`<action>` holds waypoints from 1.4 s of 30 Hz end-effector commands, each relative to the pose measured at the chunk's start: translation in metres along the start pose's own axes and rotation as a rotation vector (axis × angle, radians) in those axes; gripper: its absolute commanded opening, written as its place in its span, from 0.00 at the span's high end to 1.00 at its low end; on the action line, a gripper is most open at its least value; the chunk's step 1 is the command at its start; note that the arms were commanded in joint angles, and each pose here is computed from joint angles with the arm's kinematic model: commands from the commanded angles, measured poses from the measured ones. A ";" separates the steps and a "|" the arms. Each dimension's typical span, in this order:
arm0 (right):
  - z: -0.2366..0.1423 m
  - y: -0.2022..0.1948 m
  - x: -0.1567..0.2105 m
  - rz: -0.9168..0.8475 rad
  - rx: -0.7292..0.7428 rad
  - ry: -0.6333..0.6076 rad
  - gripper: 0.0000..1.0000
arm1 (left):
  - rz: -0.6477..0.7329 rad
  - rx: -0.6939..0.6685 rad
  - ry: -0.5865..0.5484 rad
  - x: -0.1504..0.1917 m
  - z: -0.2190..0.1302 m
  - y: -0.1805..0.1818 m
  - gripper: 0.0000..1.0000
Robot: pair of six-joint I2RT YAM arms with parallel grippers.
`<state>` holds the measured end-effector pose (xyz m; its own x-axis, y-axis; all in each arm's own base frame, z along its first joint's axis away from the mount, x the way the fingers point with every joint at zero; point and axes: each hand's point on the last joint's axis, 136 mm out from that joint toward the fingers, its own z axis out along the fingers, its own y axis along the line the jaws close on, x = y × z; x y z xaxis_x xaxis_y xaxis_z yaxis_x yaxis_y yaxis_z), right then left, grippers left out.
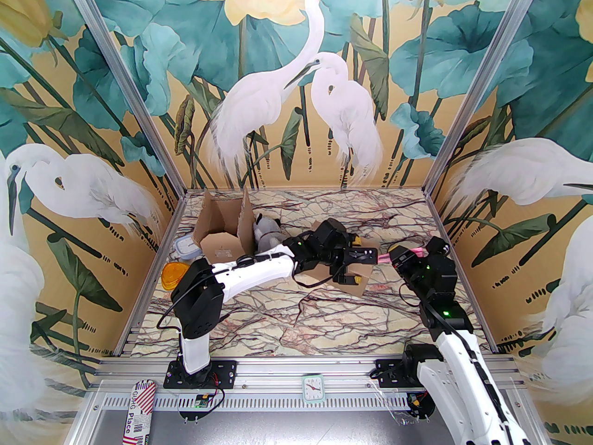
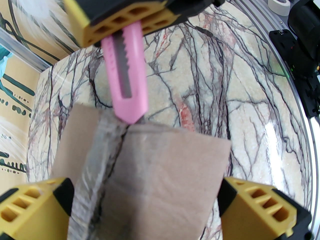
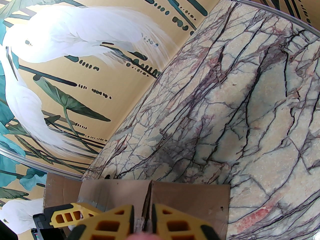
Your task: Unpack the express box
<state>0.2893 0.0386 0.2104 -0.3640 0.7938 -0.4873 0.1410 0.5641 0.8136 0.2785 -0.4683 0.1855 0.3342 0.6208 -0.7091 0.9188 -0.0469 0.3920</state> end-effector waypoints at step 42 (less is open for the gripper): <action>0.029 0.016 0.016 0.046 -0.066 0.294 1.00 | -0.350 -0.117 0.101 0.054 0.017 0.075 0.01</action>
<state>0.3277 0.0564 0.2104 -0.5663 0.7300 -0.3827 0.1094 0.5268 0.8429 0.3395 -0.4696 0.1830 0.1009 0.6227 -0.7759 0.9617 0.1386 0.2363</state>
